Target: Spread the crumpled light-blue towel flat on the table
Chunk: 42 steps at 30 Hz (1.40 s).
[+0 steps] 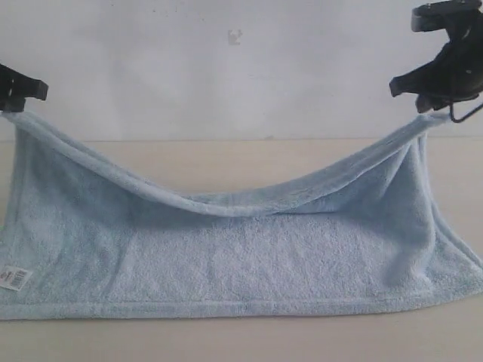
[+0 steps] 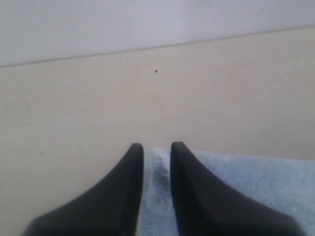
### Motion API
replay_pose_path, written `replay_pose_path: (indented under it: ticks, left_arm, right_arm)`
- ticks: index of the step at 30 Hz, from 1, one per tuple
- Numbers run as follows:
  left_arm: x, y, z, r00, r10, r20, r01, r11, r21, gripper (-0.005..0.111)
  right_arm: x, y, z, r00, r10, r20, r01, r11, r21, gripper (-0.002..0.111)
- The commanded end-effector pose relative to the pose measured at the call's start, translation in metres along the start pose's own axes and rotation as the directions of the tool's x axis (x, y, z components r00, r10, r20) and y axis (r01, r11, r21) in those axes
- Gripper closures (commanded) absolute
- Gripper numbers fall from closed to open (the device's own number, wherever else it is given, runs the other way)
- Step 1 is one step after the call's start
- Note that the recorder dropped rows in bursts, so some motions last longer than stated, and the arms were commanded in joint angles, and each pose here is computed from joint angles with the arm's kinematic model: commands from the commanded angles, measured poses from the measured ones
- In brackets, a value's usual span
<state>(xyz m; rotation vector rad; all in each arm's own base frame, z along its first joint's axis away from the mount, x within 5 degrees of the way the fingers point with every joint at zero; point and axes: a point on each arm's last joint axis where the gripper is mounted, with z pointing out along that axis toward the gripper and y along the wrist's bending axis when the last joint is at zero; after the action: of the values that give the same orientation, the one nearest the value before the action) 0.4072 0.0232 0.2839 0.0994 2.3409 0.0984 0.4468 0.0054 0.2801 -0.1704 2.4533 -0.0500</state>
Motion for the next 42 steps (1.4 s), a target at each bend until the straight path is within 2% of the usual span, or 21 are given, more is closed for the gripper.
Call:
replay_pose_path:
  ticks: [1, 3, 6, 9, 12, 15, 18, 20, 27, 32, 35, 42]
  left_arm:
    - [-0.019, 0.006, 0.022, 0.992, -0.071, 0.101, 0.072, 0.997, -0.009, 0.063]
    - [-0.024, 0.01, 0.022, 0.985, -0.106, 0.138, 0.108, 0.994, -0.011, 0.05]
    - [-0.025, 0.011, 0.018, 0.988, -0.075, 0.133, 0.079, 0.996, -0.028, 0.046]
    - [-0.02, 0.01, 0.011, 0.997, -0.056, 0.059, 0.057, 0.998, -0.027, 0.052]
    - [-0.009, 0.009, 0.002, 0.998, -0.007, -0.057, 0.006, 1.0, -0.016, 0.069]
    - [0.007, 0.003, -0.007, 0.985, 0.023, -0.168, -0.017, 0.999, 0.034, 0.087]
    - [0.028, -0.003, -0.013, 0.971, 0.009, -0.238, 0.007, 0.998, 0.066, 0.099]
    - [0.042, -0.006, -0.019, 0.965, 0.0, -0.264, 0.021, 0.997, 0.076, 0.103]
    - [0.093, -0.013, -0.051, 0.977, -0.029, -0.212, 0.044, 0.997, 0.064, 0.103]
    - [0.128, -0.018, -0.049, 0.974, -0.031, -0.226, 0.045, 0.997, 0.056, 0.103]
    - [0.143, -0.02, -0.044, 0.976, -0.041, -0.214, 0.052, 0.997, 0.048, 0.103]
    - [0.158, -0.021, -0.03, 0.973, -0.047, -0.227, 0.058, 0.997, 0.043, 0.103]
  right_arm:
    - [-0.031, -0.003, 0.021, 0.997, 0.007, 0.072, -0.006, 1.0, -0.014, 0.032]
    - [-0.037, -0.002, 0.02, 0.994, 0.04, 0.099, -0.036, 0.999, -0.036, 0.036]
    - [-0.038, -0.001, 0.013, 0.995, 0.016, 0.1, -0.012, 0.999, -0.041, 0.057]
    - [-0.034, -0.002, 0.005, 0.998, -0.01, 0.062, 0.013, 0.999, -0.046, 0.082]
    - [-0.025, 0.0, -0.003, 1.0, -0.024, 0.007, 0.024, 0.998, -0.057, 0.108]
    - [-0.011, 0.002, -0.01, 0.998, -0.04, -0.054, 0.036, 0.997, -0.069, 0.108]
    - [0.01, 0.004, -0.015, 0.992, -0.046, -0.121, 0.037, 0.996, -0.076, 0.108]
    - [0.024, 0.006, -0.02, 0.989, -0.046, -0.138, 0.036, 0.997, -0.075, 0.108]
    - [0.091, 0.014, -0.035, 0.992, -0.037, -0.123, 0.03, 0.998, -0.06, 0.108]
    - [0.144, 0.02, -0.017, 0.979, -0.04, -0.2, 0.027, 0.997, -0.066, 0.108]
    - [0.158, 0.021, -0.011, 0.978, -0.038, -0.205, 0.025, 0.998, -0.063, 0.108]
    - [0.165, 0.022, -0.009, 0.977, -0.027, -0.214, 0.014, 0.998, -0.06, 0.108]
